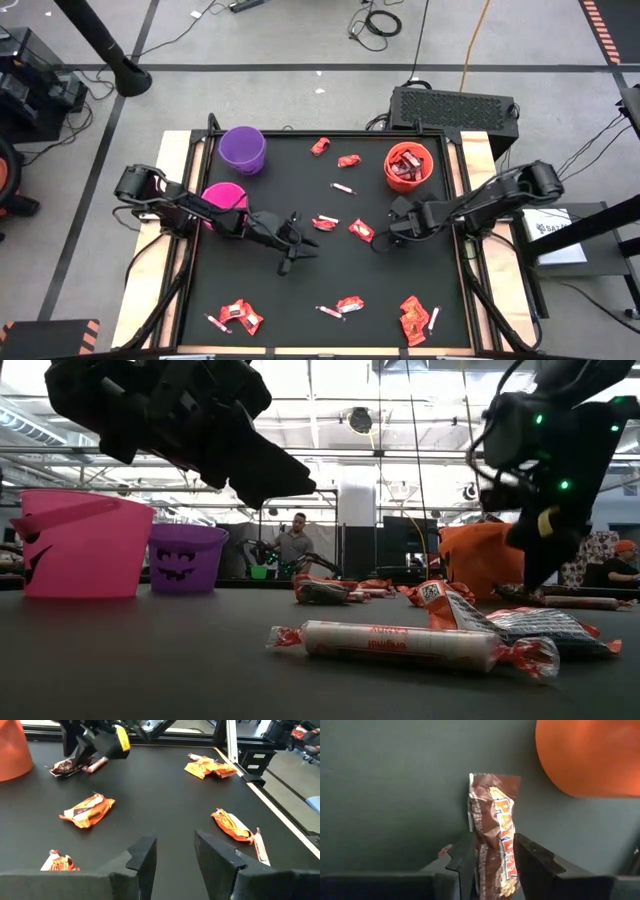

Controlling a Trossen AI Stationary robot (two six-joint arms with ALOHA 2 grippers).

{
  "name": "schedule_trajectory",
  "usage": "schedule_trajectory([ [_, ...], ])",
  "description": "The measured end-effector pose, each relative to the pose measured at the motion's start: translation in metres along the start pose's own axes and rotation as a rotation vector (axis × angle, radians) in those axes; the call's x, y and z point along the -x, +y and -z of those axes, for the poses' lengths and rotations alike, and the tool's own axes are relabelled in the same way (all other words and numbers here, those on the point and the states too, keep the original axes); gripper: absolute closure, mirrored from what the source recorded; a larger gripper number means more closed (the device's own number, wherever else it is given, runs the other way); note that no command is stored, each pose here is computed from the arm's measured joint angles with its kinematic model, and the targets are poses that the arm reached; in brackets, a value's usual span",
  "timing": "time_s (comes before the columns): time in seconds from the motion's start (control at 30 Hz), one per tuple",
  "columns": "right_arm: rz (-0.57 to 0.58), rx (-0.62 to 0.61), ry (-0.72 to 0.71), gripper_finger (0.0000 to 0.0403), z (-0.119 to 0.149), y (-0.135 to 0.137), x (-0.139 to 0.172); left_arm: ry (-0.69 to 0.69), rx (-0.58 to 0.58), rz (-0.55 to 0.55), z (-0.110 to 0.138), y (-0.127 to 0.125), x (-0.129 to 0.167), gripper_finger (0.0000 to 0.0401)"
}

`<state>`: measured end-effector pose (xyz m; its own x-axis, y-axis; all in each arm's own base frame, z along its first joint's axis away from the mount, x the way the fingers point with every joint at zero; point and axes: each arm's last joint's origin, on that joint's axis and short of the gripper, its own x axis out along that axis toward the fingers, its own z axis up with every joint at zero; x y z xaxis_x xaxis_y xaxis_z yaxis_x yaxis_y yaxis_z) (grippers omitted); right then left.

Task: Sort candy by brand, put in halloween buckets
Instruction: Put the brown candy into the orange bucket

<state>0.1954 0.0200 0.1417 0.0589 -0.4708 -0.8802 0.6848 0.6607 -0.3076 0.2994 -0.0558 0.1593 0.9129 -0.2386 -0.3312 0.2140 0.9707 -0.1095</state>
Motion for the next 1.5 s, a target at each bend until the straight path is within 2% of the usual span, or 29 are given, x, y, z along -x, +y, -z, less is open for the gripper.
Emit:
schedule_trajectory([
  [0.2, 0.037, 0.017, 0.031, 0.0297, -0.001, 0.001, -0.009, 0.000, 0.001, 0.000, 0.000, 0.000, 0.000, 0.0263],
  [0.37, 0.006, 0.032, 0.062, 0.0375, -0.005, -0.001, -0.006, 0.001, 0.001, -0.001, 0.000, 0.000, 0.000, 0.0263],
  [0.43, -0.006, 0.038, 0.071, 0.0394, -0.010, -0.002, -0.001, 0.001, 0.006, -0.001, 0.000, 0.000, 0.000, 0.0263],
  [0.67, -0.061, 0.078, -0.017, 0.0399, -0.049, 0.001, 0.046, 0.009, 0.007, -0.001, 0.001, 0.000, 0.000, 0.0263],
  [0.87, 0.099, 0.069, -0.119, 0.0400, -0.086, -0.022, 0.101, 0.034, 0.012, -0.004, 0.003, 0.000, 0.000, 0.0263],
  [1.0, 0.172, -0.021, -0.170, 0.0400, -0.111, -0.045, 0.119, 0.039, 0.013, -0.003, 0.004, 0.000, 0.000, 0.0263],
  [1.17, 0.245, -0.100, -0.094, 0.0400, -0.132, -0.078, 0.103, 0.039, 0.039, -0.002, 0.004, 0.000, 0.000, 0.0263],
  [1.3, 0.298, -0.163, -0.030, 0.0401, -0.139, -0.102, 0.084, 0.056, 0.041, 0.044, 0.005, -0.002, 0.000, 0.0263],
  [1.5, 0.244, -0.153, -0.029, 0.0385, -0.148, -0.107, 0.070, 0.108, 0.046, 0.058, 0.010, -0.002, 0.000, 0.0263],
])
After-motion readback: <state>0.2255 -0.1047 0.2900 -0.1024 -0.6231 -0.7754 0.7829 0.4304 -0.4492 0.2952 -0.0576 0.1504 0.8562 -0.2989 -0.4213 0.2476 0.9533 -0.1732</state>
